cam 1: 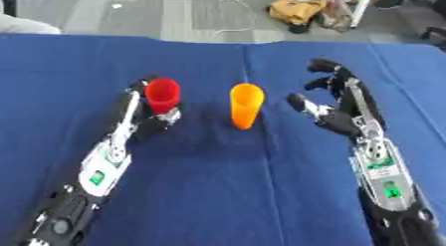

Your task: Pour the contents of one cup into another cup.

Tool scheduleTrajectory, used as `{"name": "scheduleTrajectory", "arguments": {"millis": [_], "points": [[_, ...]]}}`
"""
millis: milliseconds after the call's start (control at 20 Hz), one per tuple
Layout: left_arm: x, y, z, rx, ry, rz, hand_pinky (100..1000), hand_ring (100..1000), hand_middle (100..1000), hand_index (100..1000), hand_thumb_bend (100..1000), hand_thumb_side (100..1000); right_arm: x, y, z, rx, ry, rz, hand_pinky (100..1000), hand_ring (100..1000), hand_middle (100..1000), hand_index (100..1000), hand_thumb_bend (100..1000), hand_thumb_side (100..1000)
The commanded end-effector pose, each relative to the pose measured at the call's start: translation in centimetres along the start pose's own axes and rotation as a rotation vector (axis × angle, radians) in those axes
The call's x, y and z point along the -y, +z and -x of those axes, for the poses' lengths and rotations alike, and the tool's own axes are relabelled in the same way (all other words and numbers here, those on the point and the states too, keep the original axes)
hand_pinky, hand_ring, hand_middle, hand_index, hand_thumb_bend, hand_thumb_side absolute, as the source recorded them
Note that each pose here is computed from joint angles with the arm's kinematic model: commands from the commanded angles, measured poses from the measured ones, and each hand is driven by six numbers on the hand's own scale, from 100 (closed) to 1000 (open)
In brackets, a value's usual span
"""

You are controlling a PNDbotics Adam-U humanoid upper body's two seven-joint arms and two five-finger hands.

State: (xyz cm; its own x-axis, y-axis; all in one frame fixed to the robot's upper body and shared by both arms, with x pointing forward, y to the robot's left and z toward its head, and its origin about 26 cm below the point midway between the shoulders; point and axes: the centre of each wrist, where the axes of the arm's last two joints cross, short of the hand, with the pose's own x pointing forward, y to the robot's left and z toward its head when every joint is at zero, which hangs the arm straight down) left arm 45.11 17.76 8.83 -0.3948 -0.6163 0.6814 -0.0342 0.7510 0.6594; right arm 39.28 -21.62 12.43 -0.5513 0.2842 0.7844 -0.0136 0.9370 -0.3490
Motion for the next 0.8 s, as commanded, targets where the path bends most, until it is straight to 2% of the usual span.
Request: {"name": "scheduleTrajectory", "arguments": {"millis": [50, 250, 300, 350, 400, 450, 550, 800], "points": [[0.40, -0.14, -0.11, -0.010, 0.018, 0.018, 434, 617, 630, 911, 437, 496, 0.44, -0.66, -0.78, 0.032, 0.005, 0.005, 828, 620, 738, 840, 765, 451], [0.60, -0.03, 0.08, -0.020, 0.029, 0.023, 409, 599, 623, 912, 402, 476, 0.45, -0.63, -0.75, 0.031, 0.005, 0.006, 828, 620, 739, 840, 766, 449], [0.63, -0.01, 0.11, -0.021, 0.031, 0.023, 383, 578, 611, 911, 286, 441, 0.45, -0.63, -0.75, 0.031, 0.005, 0.006, 828, 620, 738, 840, 764, 450], [0.68, 0.04, 0.14, -0.021, 0.035, 0.024, 369, 568, 604, 909, 220, 421, 0.46, -0.63, -0.74, 0.031, 0.005, 0.006, 828, 620, 738, 840, 764, 450], [0.70, 0.08, 0.17, -0.020, 0.038, 0.024, 369, 568, 604, 909, 220, 421, 0.46, -0.62, -0.73, 0.030, 0.005, 0.006, 828, 620, 738, 840, 764, 450], [0.70, 0.09, 0.18, -0.019, 0.040, 0.023, 334, 538, 591, 905, 136, 399, 0.46, -0.61, -0.71, 0.029, 0.004, 0.006, 828, 620, 738, 840, 764, 450], [0.67, 0.11, 0.22, -0.016, 0.044, 0.013, 297, 515, 577, 901, 100, 386, 0.48, -0.60, -0.70, 0.029, 0.004, 0.007, 828, 620, 738, 840, 763, 451], [0.38, -0.01, -0.10, 0.010, 0.049, -0.037, 240, 481, 544, 886, 100, 343, 0.50, -0.60, -0.70, 0.029, 0.004, 0.008, 828, 620, 738, 840, 763, 452]]}}
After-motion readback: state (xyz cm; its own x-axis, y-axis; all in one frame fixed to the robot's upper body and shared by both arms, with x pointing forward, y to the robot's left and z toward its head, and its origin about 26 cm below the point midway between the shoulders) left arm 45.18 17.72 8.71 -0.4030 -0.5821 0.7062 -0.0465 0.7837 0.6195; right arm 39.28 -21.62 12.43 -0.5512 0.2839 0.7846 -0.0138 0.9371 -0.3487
